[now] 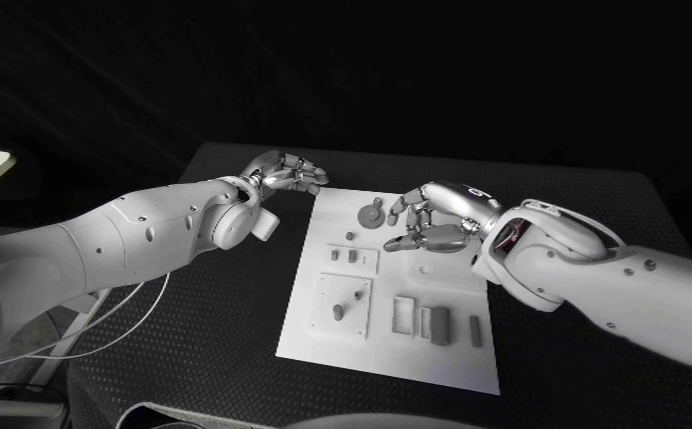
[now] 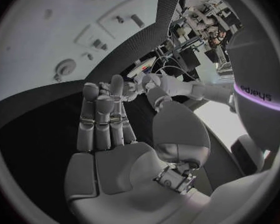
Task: Assemble the parts on the task board
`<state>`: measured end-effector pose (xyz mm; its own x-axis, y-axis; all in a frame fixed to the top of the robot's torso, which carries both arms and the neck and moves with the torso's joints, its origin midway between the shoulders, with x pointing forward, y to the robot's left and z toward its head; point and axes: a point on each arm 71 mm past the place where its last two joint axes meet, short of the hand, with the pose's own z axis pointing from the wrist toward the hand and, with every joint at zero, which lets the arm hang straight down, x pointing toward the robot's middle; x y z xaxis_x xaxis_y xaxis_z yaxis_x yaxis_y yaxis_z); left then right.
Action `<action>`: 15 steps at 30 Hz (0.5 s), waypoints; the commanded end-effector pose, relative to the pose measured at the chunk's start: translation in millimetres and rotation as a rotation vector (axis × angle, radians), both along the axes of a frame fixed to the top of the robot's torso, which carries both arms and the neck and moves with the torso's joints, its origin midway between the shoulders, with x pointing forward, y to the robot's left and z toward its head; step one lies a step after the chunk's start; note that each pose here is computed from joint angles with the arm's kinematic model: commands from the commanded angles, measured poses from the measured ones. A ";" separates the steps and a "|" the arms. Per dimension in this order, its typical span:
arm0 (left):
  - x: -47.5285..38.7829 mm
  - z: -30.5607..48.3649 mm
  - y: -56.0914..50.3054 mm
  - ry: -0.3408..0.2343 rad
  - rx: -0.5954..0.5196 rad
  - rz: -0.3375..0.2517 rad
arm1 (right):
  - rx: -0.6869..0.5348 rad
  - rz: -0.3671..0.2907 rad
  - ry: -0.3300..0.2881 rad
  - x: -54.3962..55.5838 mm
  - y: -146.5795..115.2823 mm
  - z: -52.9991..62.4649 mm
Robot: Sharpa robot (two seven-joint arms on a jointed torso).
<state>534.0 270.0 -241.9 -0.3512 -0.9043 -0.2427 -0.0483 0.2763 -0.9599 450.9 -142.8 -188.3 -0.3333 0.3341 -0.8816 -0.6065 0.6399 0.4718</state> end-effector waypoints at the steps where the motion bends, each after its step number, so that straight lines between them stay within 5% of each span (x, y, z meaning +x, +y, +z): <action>1: 2.3 0.6 -0.1 -0.010 -0.013 -0.003 | -0.064 -0.109 0.248 4.6 -16.8 -10.2; 5: 2.7 -0.7 1.7 -0.008 -0.009 0.001 | -0.120 -0.184 0.317 4.4 -32.9 -16.4; 11: 1.0 -5.5 2.1 0.005 -0.008 -0.004 | -0.357 -0.247 0.601 -9.9 -52.2 -45.2; 15: -0.2 -6.7 2.4 0.007 -0.008 -0.005 | -0.419 -0.278 0.666 -19.1 -63.4 -57.8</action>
<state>534.2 275.1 -249.9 -0.3419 -0.9064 -0.2480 -0.0634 0.2856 -0.9563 438.4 -200.4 -237.9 -0.6869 0.2221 -0.6920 -0.1600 0.8826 0.4420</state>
